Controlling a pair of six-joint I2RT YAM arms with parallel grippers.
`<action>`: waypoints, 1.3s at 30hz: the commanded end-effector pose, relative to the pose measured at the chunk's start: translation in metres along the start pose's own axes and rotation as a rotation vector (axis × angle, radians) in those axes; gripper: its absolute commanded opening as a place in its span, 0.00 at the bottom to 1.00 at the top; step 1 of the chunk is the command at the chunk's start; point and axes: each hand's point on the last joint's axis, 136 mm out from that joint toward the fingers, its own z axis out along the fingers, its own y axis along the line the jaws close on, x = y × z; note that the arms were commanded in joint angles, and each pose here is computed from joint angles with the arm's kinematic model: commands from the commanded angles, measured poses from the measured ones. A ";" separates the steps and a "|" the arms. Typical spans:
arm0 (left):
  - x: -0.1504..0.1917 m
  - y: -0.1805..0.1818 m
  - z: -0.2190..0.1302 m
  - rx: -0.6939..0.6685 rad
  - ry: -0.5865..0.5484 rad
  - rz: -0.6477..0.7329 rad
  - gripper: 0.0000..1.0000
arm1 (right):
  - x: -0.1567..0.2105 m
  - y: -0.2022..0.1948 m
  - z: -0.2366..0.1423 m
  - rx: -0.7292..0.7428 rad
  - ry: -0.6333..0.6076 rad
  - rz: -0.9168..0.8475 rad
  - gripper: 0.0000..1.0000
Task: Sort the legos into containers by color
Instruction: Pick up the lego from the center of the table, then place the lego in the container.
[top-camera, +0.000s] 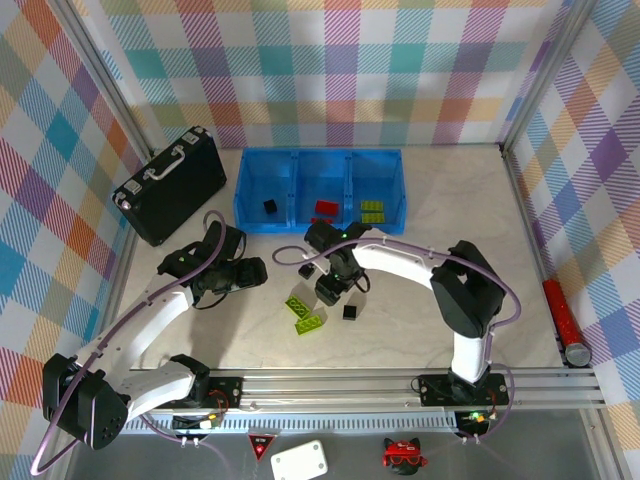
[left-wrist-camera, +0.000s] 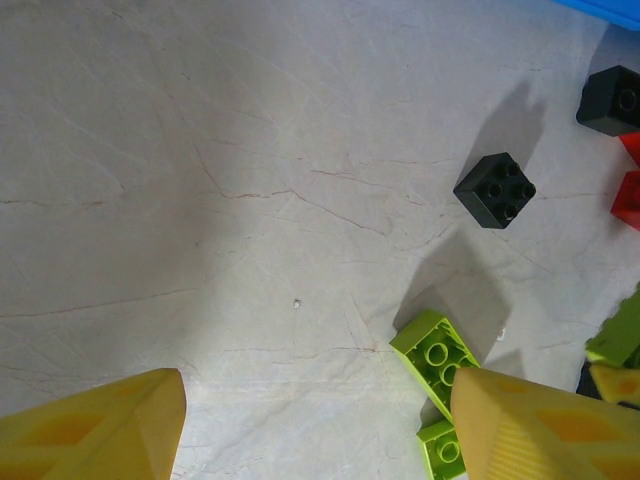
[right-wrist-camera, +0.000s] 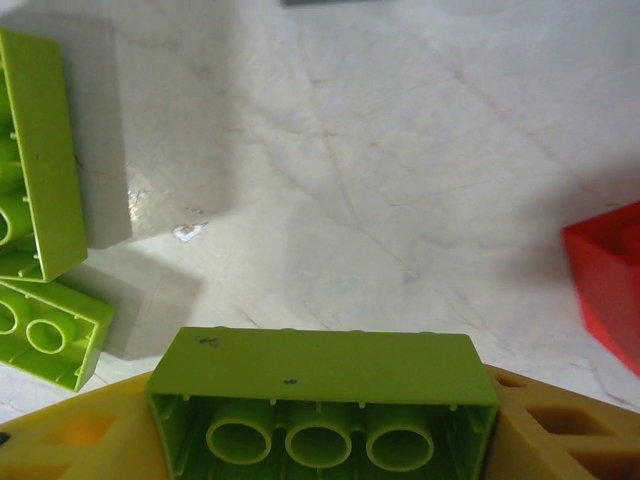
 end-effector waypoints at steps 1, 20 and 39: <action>-0.001 0.001 -0.002 0.010 0.000 -0.020 0.71 | -0.012 -0.016 -0.030 -0.009 -0.075 0.079 0.64; -0.001 0.004 -0.004 0.004 -0.011 -0.018 0.70 | -0.052 -0.190 -0.071 0.162 -0.298 0.772 0.64; 0.003 0.012 -0.012 -0.012 -0.031 -0.029 0.70 | -0.099 -0.256 -0.027 0.167 -0.311 0.918 0.65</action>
